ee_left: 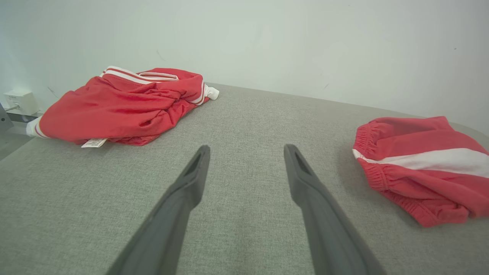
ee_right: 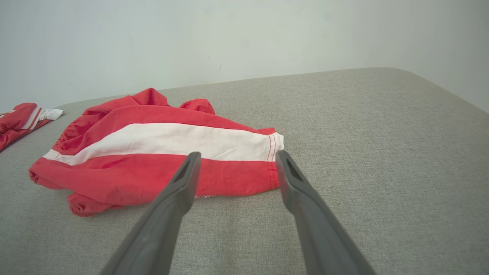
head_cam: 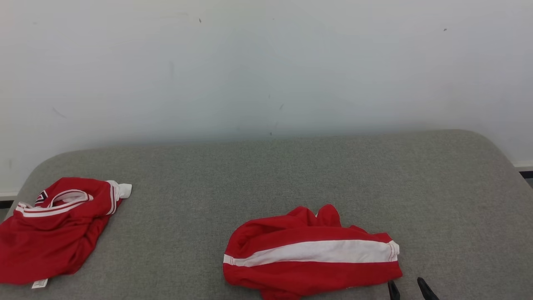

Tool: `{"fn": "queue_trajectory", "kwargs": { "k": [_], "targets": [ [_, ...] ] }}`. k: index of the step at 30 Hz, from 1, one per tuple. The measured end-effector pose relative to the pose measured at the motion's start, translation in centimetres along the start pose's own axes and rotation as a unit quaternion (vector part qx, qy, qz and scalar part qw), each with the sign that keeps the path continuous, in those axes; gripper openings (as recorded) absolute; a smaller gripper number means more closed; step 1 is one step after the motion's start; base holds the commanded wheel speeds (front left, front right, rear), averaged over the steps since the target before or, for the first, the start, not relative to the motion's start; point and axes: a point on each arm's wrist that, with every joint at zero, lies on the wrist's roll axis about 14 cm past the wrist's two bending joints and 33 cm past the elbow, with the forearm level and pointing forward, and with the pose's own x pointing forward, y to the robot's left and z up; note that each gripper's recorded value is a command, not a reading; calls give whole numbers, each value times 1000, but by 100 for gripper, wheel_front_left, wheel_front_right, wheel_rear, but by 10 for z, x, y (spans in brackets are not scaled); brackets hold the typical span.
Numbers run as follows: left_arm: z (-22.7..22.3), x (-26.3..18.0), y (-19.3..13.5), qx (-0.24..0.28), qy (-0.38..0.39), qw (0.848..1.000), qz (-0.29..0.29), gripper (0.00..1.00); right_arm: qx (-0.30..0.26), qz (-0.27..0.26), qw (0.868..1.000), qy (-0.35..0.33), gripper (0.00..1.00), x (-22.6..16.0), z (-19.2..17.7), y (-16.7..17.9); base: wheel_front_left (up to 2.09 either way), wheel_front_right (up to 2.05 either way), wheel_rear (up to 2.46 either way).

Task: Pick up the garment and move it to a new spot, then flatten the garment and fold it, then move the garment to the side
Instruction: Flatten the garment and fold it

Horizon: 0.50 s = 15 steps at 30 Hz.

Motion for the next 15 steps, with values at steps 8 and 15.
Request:
{"fn": "queue_trajectory", "kwargs": {
  "k": [8, 15],
  "targets": [
    [-4, 2, -6, -1, 8, 1000, -10, 100, 2, -4, 1000, 2, 100, -1, -2, -2, 0, 0, 0],
    [-6, 3, -7, -1, 11, 1000, -15, 100, 3, -7, 1000, 3, 100, -2, -3, -3, 0, 0, 0]
  ]
}}
